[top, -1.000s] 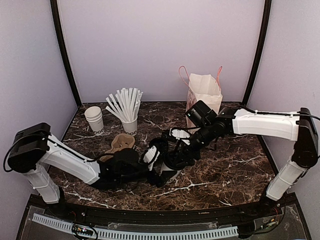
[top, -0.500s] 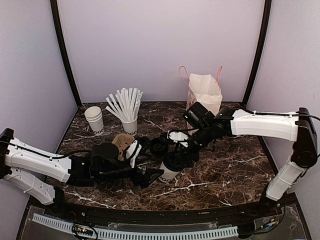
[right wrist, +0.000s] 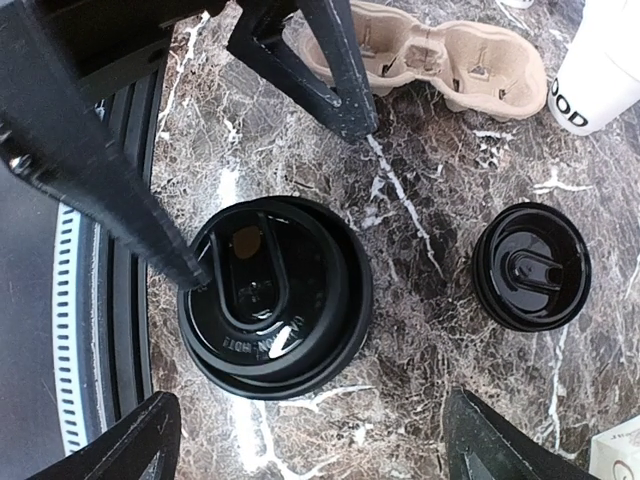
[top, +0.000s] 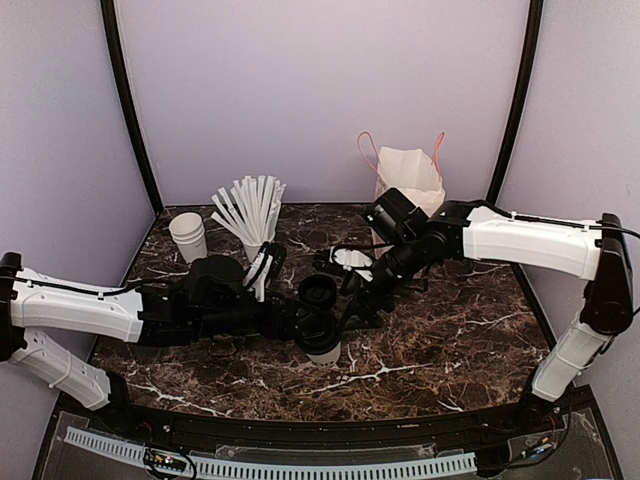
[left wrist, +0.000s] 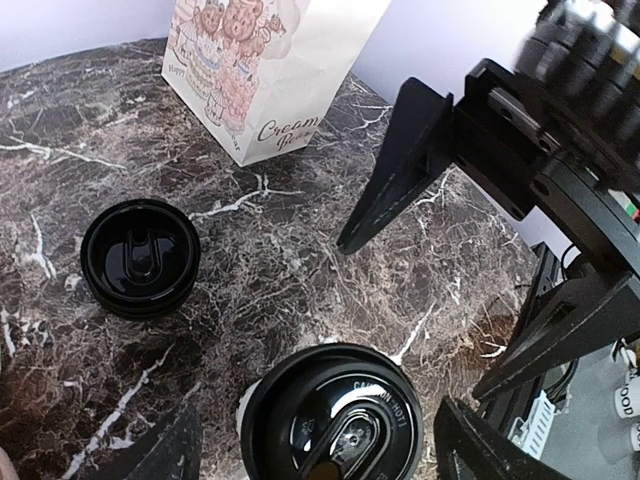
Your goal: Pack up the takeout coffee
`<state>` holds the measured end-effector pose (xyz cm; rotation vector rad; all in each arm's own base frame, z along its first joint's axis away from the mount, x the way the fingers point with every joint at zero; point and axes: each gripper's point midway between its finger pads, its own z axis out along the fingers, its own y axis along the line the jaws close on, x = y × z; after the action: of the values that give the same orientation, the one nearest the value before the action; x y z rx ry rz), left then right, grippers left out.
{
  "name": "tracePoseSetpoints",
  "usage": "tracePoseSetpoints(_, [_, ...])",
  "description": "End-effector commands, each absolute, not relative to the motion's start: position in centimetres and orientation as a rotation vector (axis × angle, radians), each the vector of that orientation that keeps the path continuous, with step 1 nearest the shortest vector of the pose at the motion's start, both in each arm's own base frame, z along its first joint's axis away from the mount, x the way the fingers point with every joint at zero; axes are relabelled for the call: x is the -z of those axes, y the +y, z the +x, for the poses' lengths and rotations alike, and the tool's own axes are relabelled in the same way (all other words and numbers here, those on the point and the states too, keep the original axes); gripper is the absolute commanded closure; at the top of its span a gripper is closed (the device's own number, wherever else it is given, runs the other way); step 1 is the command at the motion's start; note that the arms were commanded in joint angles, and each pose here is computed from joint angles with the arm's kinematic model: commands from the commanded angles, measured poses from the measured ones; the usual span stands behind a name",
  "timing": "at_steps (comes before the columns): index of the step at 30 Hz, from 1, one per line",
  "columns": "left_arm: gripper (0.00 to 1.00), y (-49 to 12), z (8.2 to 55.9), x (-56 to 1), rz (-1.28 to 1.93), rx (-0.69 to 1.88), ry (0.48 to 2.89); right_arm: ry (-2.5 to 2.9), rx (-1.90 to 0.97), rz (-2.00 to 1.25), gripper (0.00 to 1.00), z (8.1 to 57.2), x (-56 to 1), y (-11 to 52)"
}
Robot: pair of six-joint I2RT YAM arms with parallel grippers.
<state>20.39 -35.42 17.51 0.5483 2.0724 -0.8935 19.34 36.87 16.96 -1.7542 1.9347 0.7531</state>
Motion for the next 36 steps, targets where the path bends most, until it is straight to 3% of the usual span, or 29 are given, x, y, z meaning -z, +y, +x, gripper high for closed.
tracePoseSetpoints(1, [0.19, -35.9, 20.3, -17.6, 0.516, 0.982, 2.108, 1.935, -0.794, -1.733, 0.08, 18.8, -18.3, 36.8])
tracePoseSetpoints(9, [0.22, -36.2, 19.7, -17.1, 0.561, 1.019, 2.144, 2.045, -0.911, -1.588, 0.15, 20.2, -18.1, 34.5])
tracePoseSetpoints(16, [0.27, -36.7, 20.2, -16.7, 0.557, 1.052, 2.219, 2.208, -1.179, -1.393, 0.31, 21.2, -16.9, 32.6])
tracePoseSetpoints(20, [0.31, -37.1, 20.5, -15.8, 0.536, 1.111, 2.281, 2.256, -1.311, -1.337, 0.47, 21.2, -16.0, 32.9])
tracePoseSetpoints(36, [0.45, -38.1, 20.6, -12.1, 0.520, 1.185, 2.437, 2.377, -1.530, -1.269, 0.57, 21.7, -13.1, 34.3])
